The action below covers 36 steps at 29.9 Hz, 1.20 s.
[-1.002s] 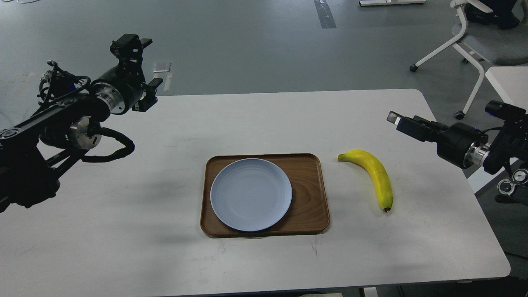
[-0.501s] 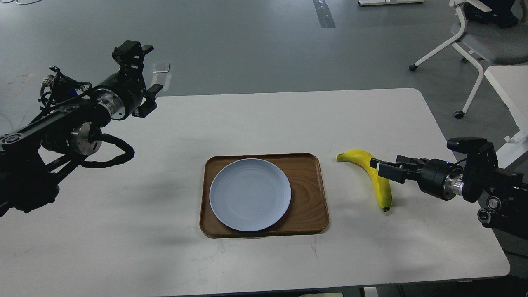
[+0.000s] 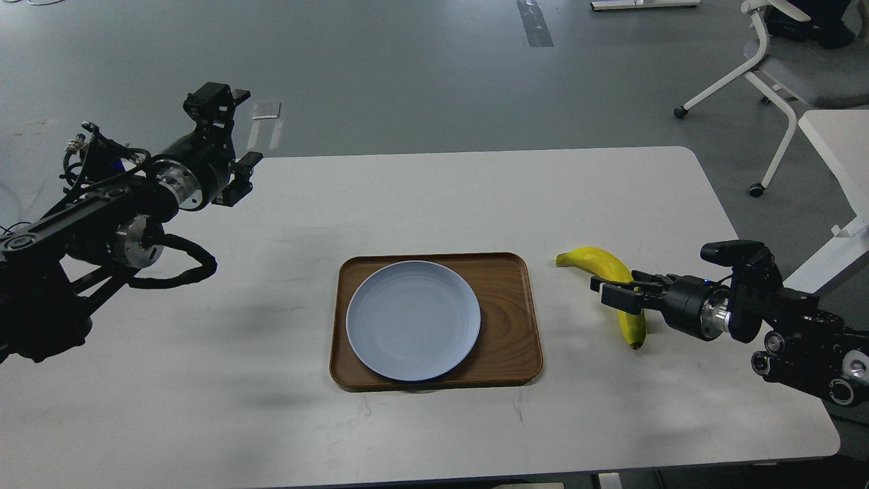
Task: Place banana on plate with both arms
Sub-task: 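Close the right gripper on the banana and lift it, then carry the banana over the plate and lower it onto the plate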
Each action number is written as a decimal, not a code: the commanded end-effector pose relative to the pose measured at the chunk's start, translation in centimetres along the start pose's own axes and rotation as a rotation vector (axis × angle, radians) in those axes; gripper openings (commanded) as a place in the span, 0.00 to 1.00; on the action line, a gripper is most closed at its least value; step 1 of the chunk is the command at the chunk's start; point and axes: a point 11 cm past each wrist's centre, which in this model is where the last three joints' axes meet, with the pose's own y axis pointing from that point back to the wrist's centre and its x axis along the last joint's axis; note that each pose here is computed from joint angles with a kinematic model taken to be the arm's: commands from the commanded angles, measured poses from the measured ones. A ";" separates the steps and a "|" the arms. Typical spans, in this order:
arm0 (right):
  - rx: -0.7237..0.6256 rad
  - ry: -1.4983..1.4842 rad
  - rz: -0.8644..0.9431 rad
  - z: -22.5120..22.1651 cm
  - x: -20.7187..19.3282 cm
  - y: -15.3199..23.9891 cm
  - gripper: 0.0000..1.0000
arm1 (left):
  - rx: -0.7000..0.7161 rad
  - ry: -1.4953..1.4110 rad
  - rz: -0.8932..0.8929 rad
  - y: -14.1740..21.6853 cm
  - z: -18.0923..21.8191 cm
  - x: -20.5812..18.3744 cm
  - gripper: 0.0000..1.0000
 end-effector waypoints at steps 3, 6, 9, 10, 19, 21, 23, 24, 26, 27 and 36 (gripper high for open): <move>-0.046 0.017 -0.011 1.0 -0.4 0.2 0.09 | 0.011 -0.001 0.001 0.1 -0.5 0.1 0.98; -0.049 0.018 -0.008 0.9 -0.4 0.1 0.00 | 0.012 -0.007 0.001 0.1 -0.6 0.1 0.98; -0.043 0.020 0.024 0.6 0.4 0.0 0.00 | 0.014 -0.027 -0.001 0.2 -0.8 0.1 0.98; -0.039 0.026 0.043 0.5 0.7 -0.1 0.00 | 0.022 -0.035 0.001 0.3 -1.3 0.2 0.98; 0.140 0.109 0.204 -5.8 7.5 -0.8 0.00 | 0.026 -0.049 0.004 0.5 -1.4 0.6 0.98; 0.209 0.139 0.216 -8.4 8.9 -1.0 0.00 | 0.028 -0.050 0.005 0.6 -1.4 0.8 0.98; 0.265 0.202 0.208 -10.6 9.4 -1.4 0.00 | 0.029 -0.050 0.002 0.7 -1.3 0.8 0.98; 0.319 0.257 0.183 -12.7 8.9 -2.4 0.00 | 0.027 -0.052 0.004 0.7 -1.3 1.0 0.98; 0.373 0.302 0.139 -15.0 7.7 -3.8 0.00 | 0.029 -0.052 0.008 0.8 -1.3 1.1 0.98; 0.386 0.314 0.123 -15.5 7.2 -4.1 0.00 | 0.029 -0.053 0.010 0.8 -1.3 1.2 0.98; 0.452 0.419 0.038 -20.3 4.4 -8.7 0.00 | 0.016 -0.063 0.036 1.3 -0.9 2.5 0.98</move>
